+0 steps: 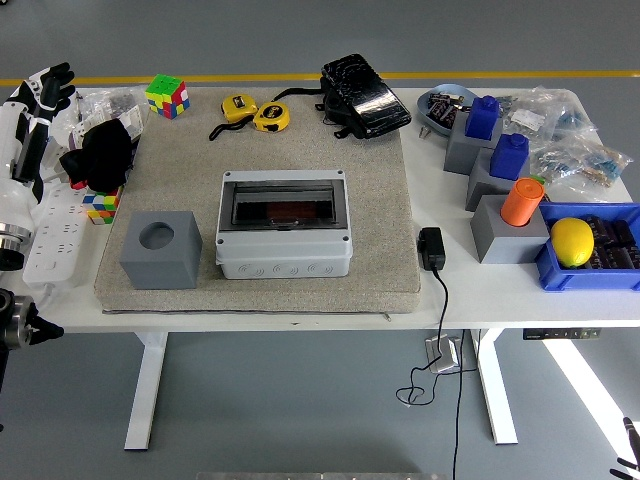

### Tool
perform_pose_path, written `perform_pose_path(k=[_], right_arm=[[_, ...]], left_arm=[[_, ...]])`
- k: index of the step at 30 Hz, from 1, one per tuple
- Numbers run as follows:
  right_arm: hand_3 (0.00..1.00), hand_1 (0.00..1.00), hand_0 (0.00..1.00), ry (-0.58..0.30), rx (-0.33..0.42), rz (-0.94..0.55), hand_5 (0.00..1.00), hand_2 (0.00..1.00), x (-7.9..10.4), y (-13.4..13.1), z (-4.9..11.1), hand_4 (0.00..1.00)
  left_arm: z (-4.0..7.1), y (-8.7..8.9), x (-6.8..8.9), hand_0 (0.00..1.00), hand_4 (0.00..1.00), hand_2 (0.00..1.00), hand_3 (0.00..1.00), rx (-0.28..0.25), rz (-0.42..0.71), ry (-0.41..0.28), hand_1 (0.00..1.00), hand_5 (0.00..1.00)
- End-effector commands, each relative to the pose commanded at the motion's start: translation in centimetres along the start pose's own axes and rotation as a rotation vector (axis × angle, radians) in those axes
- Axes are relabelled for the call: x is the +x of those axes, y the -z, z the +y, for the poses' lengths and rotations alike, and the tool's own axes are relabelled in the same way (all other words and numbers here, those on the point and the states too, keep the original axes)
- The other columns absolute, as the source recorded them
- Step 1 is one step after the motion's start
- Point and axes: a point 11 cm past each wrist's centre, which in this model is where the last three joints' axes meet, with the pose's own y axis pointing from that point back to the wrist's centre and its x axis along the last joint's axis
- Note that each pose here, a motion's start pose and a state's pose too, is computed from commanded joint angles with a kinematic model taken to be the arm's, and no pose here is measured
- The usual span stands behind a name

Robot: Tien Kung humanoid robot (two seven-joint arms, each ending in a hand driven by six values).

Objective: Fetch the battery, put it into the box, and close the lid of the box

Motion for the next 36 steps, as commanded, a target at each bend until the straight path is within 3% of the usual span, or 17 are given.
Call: perform_pose_path(k=[36], right_arm=[[0.785, 0.749, 0.806, 0.003, 0.004, -0.009, 0.998, 0.728, -0.14, 0.17, 0.03, 0.998]], left_arm=[[-0.11, -0.22, 0.15, 0.857, 0.998, 0.823, 0.812, -0.005, -0.004, -0.003, 0.847, 0.998]])
